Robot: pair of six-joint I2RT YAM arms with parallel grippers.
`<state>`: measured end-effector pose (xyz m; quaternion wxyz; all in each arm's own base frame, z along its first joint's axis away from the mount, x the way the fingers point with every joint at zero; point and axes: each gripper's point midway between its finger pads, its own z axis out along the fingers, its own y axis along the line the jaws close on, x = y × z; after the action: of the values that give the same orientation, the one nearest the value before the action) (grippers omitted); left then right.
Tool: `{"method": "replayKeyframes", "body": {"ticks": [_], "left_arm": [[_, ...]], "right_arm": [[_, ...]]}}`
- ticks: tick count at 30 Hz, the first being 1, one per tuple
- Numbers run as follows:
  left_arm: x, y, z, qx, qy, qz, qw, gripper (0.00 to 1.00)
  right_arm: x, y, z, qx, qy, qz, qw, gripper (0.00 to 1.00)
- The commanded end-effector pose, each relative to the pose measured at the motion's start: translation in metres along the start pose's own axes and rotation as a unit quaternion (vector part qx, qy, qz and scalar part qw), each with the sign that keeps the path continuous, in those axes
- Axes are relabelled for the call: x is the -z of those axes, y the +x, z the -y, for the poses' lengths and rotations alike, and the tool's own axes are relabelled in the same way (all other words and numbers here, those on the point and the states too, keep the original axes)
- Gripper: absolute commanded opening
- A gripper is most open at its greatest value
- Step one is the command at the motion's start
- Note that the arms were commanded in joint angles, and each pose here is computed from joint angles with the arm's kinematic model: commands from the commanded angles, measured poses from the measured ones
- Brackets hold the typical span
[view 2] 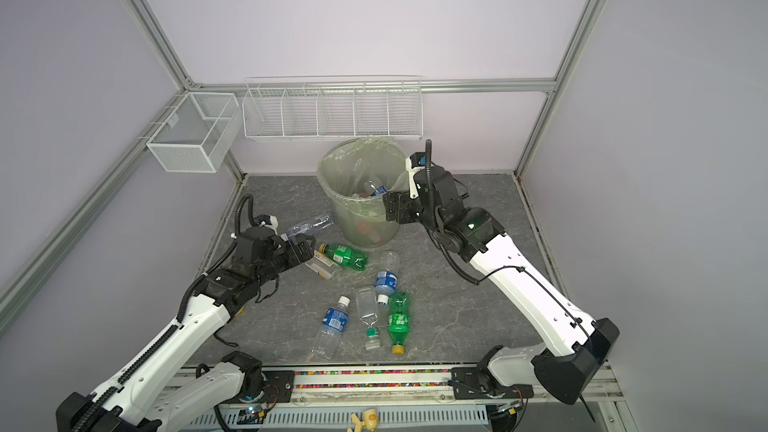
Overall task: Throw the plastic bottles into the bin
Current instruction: 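Draw the right gripper back from the bin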
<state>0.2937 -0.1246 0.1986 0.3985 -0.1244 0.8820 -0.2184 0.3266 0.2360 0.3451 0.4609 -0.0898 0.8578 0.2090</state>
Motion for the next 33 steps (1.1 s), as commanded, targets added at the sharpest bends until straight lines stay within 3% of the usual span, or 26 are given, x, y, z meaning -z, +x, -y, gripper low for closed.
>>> {"method": "replayKeyframes", "body": {"ticks": [1, 27, 33], "left_arm": [[-0.002, 0.005, 0.001, -0.007, 0.010, -0.008, 1.000, 0.99], [-0.012, 0.074, -0.023, 0.008, 0.021, -0.102, 0.995, 0.99], [-0.005, 0.078, -0.030, -0.029, 0.008, -0.116, 0.993, 0.99]], "right_arm": [[0.011, 0.009, 0.010, -0.012, 0.012, 0.001, 1.000, 0.88], [-0.014, 0.097, 0.038, -0.027, 0.043, -0.096, 0.994, 0.88], [-0.015, 0.110, 0.043, -0.036, 0.045, -0.105, 0.993, 0.88]]}}
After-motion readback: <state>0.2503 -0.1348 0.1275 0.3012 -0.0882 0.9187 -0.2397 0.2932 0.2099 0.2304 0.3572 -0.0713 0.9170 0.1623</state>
